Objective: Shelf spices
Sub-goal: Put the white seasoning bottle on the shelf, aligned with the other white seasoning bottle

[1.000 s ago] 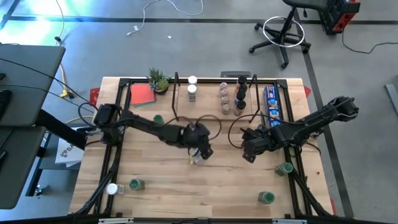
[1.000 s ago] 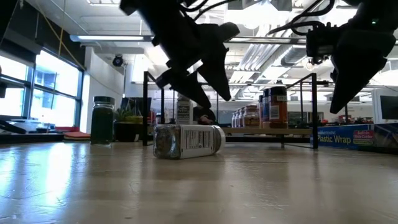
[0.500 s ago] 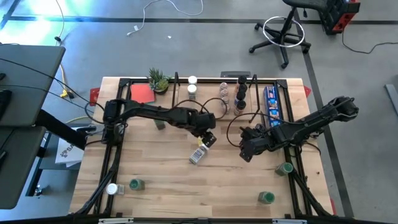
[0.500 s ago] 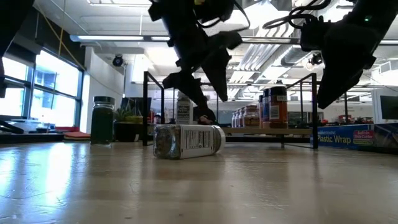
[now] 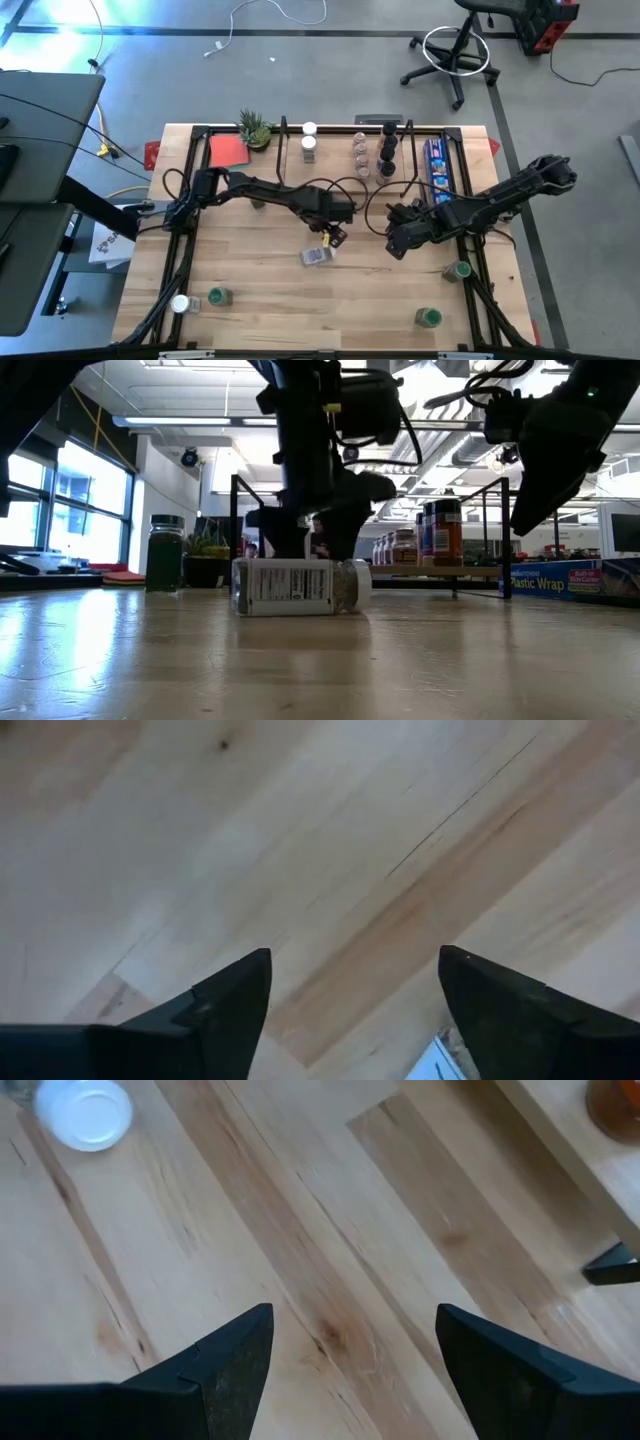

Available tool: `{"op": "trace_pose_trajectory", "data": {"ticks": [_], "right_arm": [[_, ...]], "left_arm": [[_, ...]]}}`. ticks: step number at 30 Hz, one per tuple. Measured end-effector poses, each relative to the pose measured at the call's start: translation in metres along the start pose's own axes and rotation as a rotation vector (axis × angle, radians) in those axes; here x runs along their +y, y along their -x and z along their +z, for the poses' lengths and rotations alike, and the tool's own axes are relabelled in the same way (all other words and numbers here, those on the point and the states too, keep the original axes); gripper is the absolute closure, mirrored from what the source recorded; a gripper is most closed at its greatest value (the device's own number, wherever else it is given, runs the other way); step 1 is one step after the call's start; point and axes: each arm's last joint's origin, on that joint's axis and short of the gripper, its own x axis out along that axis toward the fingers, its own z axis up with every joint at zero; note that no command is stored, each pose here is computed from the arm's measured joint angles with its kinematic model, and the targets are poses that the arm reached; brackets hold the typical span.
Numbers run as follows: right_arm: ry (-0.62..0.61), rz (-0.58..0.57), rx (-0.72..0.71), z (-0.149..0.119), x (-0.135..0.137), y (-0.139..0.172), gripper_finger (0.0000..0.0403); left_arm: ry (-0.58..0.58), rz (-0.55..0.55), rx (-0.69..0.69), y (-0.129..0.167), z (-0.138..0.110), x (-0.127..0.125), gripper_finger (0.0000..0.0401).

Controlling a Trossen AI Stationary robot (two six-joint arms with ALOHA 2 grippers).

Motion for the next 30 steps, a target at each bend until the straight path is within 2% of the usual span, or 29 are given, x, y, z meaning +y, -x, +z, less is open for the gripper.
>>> {"op": "trace_pose_trajectory", "data": {"ticks": [4, 6, 8, 11, 14, 17, 22, 30], "right_arm": [[0.008, -0.003, 0.003, 0.0, 0.0, 0.0, 0.0128], [0.01, -0.001, 0.005, 0.0, 0.0, 0.0, 0.0128], [0.012, -0.002, 0.006, 0.0, 0.0, 0.0, 0.0128], [0.021, -0.001, 0.006, 0.0, 0.0, 0.0, 0.0128], [0.029, 0.0, 0.008, -0.001, 0.0, 0.0, 0.0128], [0.029, 0.006, 0.014, -0.001, 0.0, 0.0, 0.0128], [0.021, 0.013, 0.044, -0.002, -0.001, 0.0, 0.0128], [0.026, 0.015, 0.04, -0.006, 0.002, 0.002, 0.0128]], "left_arm": [[0.008, -0.038, 0.014, 0.007, 0.002, 0.001, 0.0101], [-0.032, -0.083, 0.022, 0.014, 0.001, 0.0, 0.0099], [-0.143, -0.135, -0.01, 0.027, -0.001, -0.005, 0.0099], [-0.372, -0.212, -0.058, 0.046, -0.009, -0.015, 0.0098], [-0.598, -0.277, -0.072, 0.052, -0.016, -0.023, 0.0098], [-0.712, -0.272, -0.058, 0.046, -0.022, -0.027, 0.0098], [-0.766, -0.157, -0.061, 0.027, -0.03, -0.033, 0.0098], [-0.701, -0.172, -0.055, 0.014, -0.033, -0.041, 0.0098]]}}
